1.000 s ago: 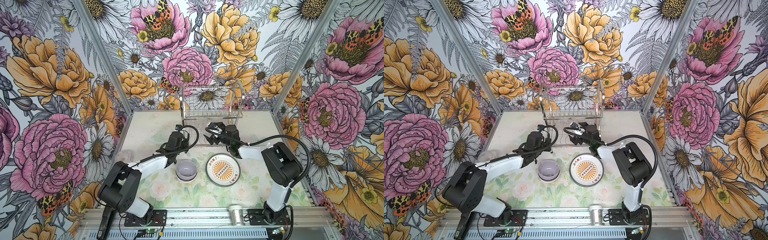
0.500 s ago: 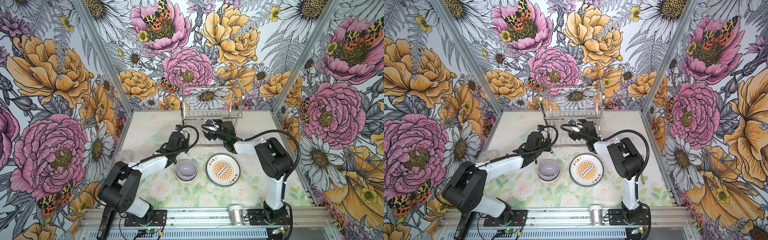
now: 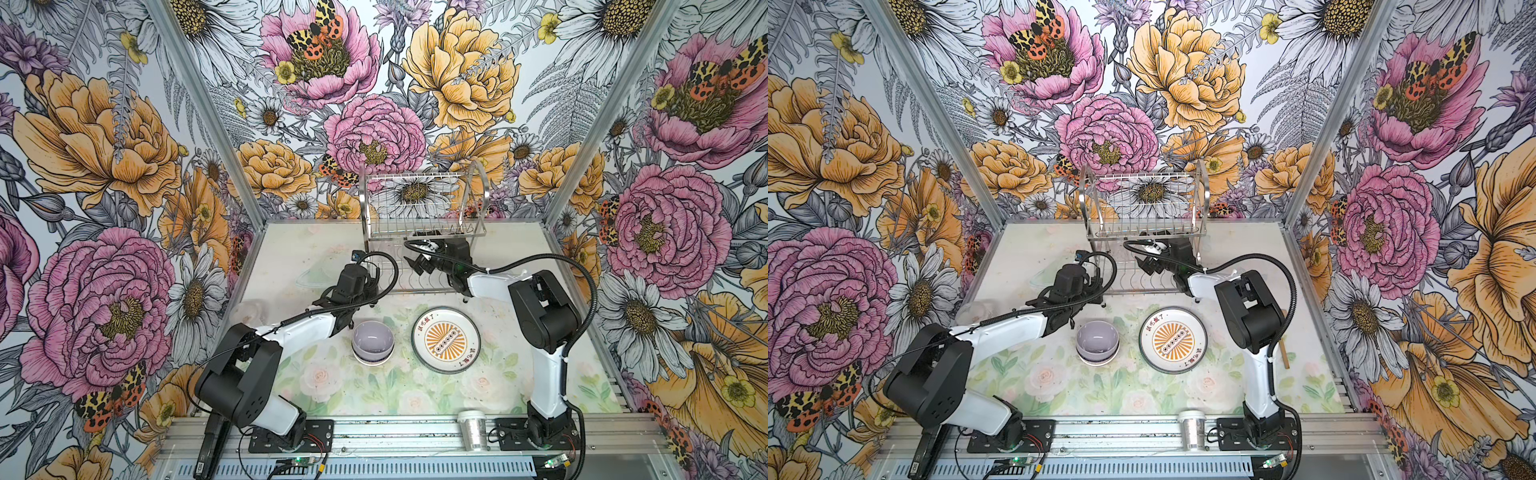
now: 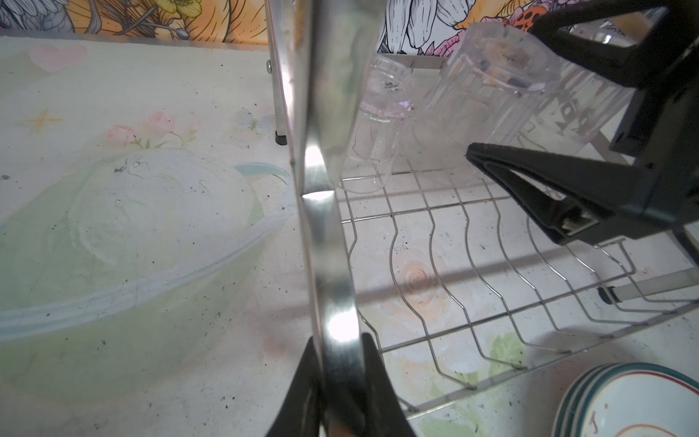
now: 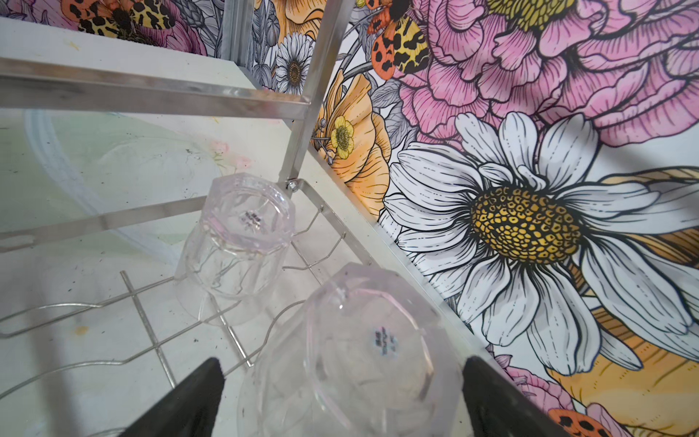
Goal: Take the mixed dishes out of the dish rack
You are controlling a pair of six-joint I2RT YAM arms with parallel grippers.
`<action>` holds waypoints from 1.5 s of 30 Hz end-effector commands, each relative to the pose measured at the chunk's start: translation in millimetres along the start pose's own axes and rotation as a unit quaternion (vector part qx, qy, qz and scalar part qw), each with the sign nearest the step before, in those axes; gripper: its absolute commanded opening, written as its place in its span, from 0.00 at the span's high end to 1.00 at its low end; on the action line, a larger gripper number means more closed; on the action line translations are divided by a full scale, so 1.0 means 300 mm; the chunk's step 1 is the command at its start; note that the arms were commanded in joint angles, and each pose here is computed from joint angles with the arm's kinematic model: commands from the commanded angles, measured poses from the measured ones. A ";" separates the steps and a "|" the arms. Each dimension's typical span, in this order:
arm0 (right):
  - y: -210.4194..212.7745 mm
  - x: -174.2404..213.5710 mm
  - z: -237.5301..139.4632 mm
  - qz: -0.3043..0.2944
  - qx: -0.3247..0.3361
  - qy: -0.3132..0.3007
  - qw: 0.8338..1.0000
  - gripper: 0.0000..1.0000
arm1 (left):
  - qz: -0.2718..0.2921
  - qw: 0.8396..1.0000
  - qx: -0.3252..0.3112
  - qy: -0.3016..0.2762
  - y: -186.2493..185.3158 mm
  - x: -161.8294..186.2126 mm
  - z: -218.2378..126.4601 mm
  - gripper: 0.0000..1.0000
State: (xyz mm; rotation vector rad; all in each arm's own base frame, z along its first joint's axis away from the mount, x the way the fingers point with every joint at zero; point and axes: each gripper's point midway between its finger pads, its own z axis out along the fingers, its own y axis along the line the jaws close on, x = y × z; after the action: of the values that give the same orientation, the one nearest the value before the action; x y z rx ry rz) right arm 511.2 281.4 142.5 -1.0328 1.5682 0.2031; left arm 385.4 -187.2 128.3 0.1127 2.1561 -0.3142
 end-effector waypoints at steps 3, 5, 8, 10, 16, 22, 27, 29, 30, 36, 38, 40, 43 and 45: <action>0.051 0.015 0.028 0.007 -0.053 0.003 0.999 0.01 | -0.011 1.000 0.022 -0.007 -0.035 -0.016 -0.038 0.91; 0.060 0.013 0.030 0.010 -0.061 0.002 0.998 0.01 | -0.011 1.000 0.021 -0.007 -0.036 -0.015 -0.040 0.92; 0.076 0.005 0.026 0.015 -0.072 -0.003 0.997 0.03 | -0.013 1.000 0.022 -0.006 -0.036 -0.014 -0.039 0.92; 0.081 0.002 0.020 0.015 -0.076 -0.005 0.997 0.04 | -0.014 1.000 0.022 -0.004 -0.036 -0.012 -0.036 0.92; 0.066 -0.028 -0.010 0.025 -0.062 -0.028 0.997 0.05 | -0.012 1.000 0.023 -0.004 -0.044 -0.019 -0.026 0.92; 0.045 -0.054 -0.024 0.042 -0.051 -0.048 0.997 0.05 | -0.012 1.000 0.026 -0.004 -0.053 -0.025 -0.021 0.92; 0.031 -0.041 0.005 0.049 -0.047 -0.048 0.997 0.03 | -0.009 1.000 0.026 0.001 -0.057 -0.021 -0.022 0.92; 0.026 -0.040 0.012 0.052 -0.046 -0.048 0.996 0.04 | -0.008 1.000 0.025 0.001 -0.056 -0.023 -0.023 0.92; 0.022 -0.038 0.015 0.053 -0.045 -0.048 0.996 0.04 | -0.008 1.000 0.024 0.001 -0.054 -0.023 -0.024 0.92; 0.031 -0.016 0.006 0.062 -0.054 -0.034 0.996 0.13 | -0.010 1.000 0.024 0.002 -0.055 -0.019 -0.023 0.91; 0.041 -0.017 -0.005 0.065 -0.065 -0.033 0.995 0.18 | -0.011 1.000 0.024 0.002 -0.055 -0.020 -0.022 0.91; 0.053 -0.012 -0.010 0.069 -0.075 -0.030 0.994 0.23 | -0.011 1.000 0.024 0.002 -0.057 -0.021 -0.022 0.90; 0.060 -0.005 -0.018 0.071 -0.080 -0.027 0.994 0.29 | -0.011 1.000 0.026 0.001 -0.062 -0.024 -0.022 0.90; 0.060 -0.015 -0.027 0.075 -0.080 -0.035 0.993 0.32 | -0.013 1.000 0.027 0.000 -0.067 -0.028 -0.023 0.89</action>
State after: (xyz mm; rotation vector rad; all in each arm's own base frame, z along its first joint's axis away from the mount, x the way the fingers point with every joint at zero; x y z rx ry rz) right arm 497.6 291.3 141.8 -1.0174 1.5719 0.4402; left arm 381.6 -187.4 128.6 0.1090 2.1730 -0.3113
